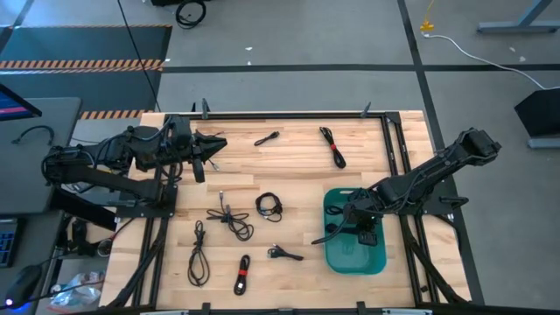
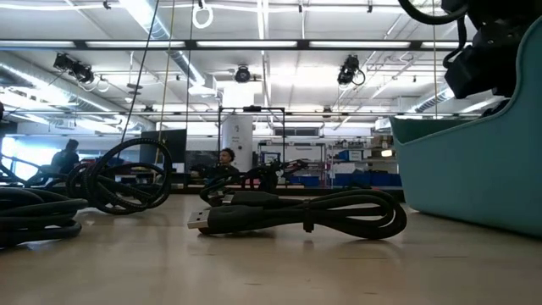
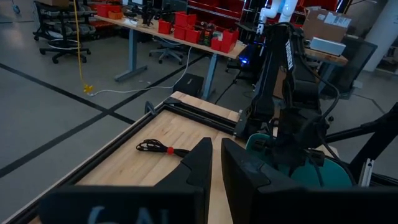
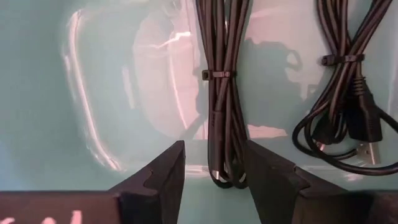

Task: Pick and place USB-C Cables
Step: Put the black charger cable into the green bin

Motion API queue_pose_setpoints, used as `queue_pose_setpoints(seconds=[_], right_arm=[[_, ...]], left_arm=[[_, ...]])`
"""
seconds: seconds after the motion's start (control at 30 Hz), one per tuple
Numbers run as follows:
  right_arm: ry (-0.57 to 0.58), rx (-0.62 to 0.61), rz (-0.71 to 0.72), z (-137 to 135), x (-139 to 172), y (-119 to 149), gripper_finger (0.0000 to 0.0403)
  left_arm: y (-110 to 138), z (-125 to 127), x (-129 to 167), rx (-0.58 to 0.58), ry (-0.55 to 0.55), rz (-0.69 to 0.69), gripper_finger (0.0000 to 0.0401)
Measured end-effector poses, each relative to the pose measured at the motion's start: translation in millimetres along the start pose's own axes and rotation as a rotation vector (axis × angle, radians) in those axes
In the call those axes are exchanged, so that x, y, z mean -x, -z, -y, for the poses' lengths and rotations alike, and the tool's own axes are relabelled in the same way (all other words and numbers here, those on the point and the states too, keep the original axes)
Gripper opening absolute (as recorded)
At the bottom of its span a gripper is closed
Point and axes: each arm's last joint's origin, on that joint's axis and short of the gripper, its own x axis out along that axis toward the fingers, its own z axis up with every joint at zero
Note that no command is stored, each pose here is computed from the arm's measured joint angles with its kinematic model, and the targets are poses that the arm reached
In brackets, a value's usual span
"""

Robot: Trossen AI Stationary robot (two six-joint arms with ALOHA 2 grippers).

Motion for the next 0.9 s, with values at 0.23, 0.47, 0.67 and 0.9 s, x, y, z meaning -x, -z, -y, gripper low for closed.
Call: queue_pose_setpoints(seconds=[0.23,0.47,0.67,0.9], right_arm=[[0.005,-0.026,0.004,0,0,0,0.0167],[-0.142,-0.198,0.008,1,3,-11,0.0168],[-0.307,-0.204,0.125,-6,8,-28,0.0168],[-0.369,-0.176,0.228,-14,24,-44,0.0167]], left_arm=[[0,0,0,-0.001,0.000,-0.001,0.0041],[1,0,0,-0.005,-0.002,-0.007,0.0041],[1,0,0,-0.005,-0.002,-0.007,0.0041],[1,0,0,-0.007,-0.003,-0.011,0.0041]])
